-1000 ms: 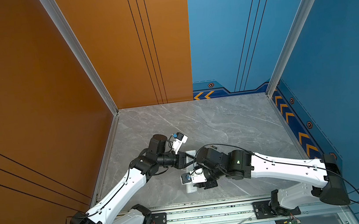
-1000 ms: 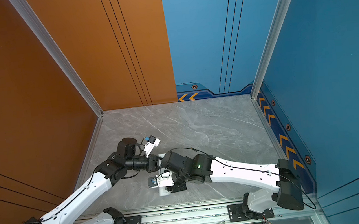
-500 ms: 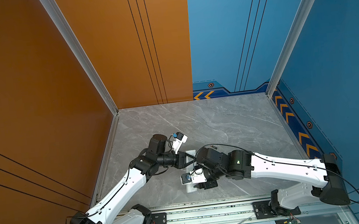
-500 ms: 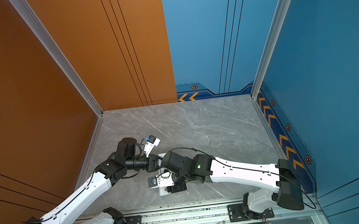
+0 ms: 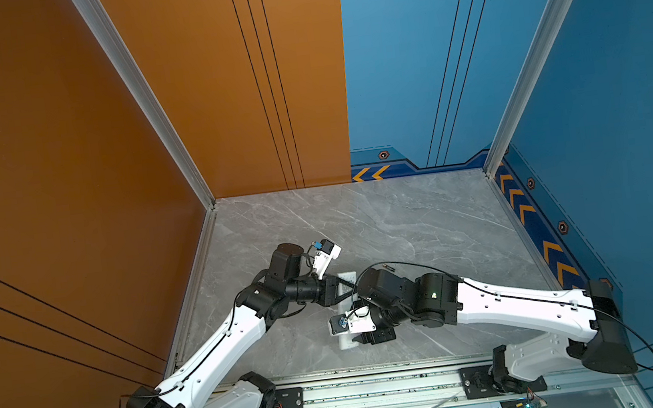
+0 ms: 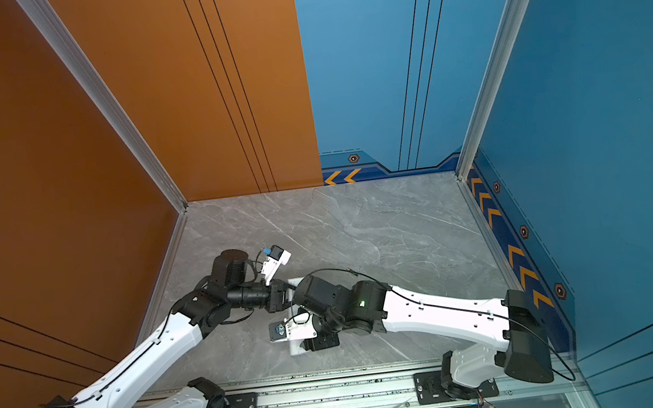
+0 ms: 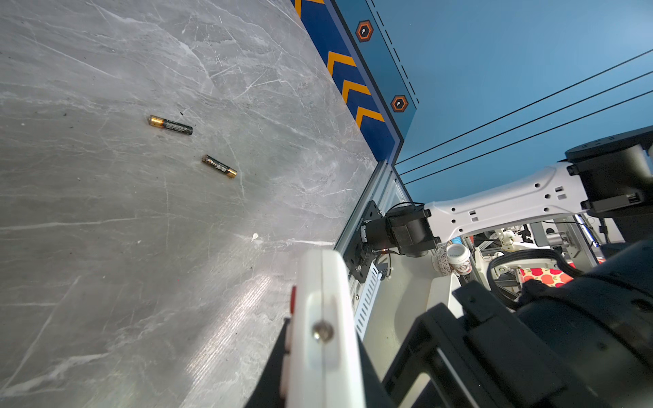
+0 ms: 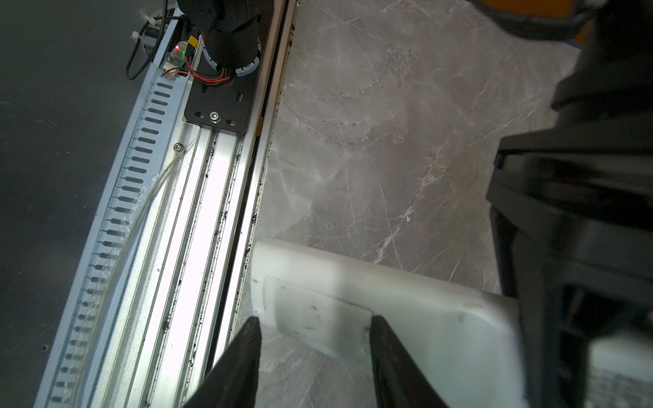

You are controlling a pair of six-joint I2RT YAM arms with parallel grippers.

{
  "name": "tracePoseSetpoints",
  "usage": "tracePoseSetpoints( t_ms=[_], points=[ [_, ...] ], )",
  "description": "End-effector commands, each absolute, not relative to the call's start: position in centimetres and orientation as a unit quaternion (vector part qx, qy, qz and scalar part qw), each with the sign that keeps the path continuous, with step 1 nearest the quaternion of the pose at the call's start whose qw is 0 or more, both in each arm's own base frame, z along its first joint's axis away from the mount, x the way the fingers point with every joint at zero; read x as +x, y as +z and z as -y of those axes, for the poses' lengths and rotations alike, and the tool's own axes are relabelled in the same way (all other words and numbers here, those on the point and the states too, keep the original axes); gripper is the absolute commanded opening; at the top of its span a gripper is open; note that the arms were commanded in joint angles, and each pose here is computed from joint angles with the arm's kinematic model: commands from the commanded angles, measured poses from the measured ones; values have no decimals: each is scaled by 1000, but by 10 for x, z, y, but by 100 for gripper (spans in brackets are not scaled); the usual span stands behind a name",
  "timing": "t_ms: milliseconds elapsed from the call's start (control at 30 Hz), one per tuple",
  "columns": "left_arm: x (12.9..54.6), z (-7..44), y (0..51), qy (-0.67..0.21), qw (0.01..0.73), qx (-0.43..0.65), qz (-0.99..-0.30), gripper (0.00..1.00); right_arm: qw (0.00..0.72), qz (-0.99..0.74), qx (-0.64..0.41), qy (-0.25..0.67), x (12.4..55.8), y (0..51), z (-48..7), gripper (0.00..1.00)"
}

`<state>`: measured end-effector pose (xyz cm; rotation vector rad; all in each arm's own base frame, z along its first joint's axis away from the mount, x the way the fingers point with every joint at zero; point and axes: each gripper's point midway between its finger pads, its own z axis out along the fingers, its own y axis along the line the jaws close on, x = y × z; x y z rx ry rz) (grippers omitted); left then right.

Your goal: Load the batteries into the remote control

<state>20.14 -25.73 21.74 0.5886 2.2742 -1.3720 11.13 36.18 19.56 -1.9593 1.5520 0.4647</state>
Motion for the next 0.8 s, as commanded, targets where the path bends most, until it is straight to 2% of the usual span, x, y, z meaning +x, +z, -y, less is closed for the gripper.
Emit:
tracePoseSetpoints(
  t_ms=[0,767],
  points=[
    [210,262,252,-503,260,234,-790,0,262,-590,-743,179,100,189,-347,48],
    [211,262,250,-502,259,232,-792,0,265,-589,-742,176,98,190,-346,48]
  ],
)
